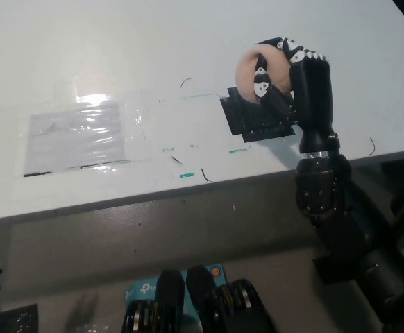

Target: The robot uses its right hand to grab and squeeze a pink dumpling toy kept on the black mask on the desk

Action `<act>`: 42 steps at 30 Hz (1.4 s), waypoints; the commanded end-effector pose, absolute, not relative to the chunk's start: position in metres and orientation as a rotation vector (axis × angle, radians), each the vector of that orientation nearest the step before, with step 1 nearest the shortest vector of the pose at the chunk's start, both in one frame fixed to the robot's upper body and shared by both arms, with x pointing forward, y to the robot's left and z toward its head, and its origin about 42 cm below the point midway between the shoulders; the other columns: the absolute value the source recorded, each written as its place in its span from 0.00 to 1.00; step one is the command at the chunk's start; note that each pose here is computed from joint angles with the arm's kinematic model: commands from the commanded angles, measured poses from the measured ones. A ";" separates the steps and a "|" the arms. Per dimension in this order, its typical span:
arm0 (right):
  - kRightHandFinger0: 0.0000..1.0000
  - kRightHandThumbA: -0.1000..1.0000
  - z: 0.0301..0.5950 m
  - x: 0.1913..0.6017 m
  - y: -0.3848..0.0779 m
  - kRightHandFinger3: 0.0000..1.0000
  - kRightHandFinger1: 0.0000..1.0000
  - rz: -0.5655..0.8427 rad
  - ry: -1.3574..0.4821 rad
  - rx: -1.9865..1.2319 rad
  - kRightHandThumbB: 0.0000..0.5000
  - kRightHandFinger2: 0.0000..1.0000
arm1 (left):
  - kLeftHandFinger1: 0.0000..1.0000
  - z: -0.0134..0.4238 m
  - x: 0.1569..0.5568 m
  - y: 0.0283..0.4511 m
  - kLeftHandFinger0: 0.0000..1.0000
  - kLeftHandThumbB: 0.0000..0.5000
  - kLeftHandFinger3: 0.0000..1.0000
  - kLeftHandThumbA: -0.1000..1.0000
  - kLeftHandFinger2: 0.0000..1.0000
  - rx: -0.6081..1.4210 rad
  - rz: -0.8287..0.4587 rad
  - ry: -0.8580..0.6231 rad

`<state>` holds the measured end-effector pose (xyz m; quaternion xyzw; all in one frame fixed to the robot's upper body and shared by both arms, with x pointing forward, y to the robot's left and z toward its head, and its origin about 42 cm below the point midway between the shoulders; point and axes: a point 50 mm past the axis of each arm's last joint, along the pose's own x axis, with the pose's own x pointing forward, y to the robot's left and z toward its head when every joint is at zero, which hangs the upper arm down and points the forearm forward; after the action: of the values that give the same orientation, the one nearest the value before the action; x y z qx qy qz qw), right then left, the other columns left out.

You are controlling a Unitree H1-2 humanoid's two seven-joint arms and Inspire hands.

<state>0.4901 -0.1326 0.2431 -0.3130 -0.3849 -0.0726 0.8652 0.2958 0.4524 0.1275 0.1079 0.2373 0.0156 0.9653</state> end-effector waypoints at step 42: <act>1.00 0.75 0.207 0.515 -0.131 1.00 1.00 0.125 -0.203 -1.110 0.88 1.00 | 0.82 0.149 0.300 0.465 0.71 0.29 0.97 1.00 0.89 0.258 0.036 0.437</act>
<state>0.5157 -0.1227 0.1959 -0.5099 -0.1194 0.0703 0.8490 0.2972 0.4536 0.1313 0.1089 0.2331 0.0185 0.9661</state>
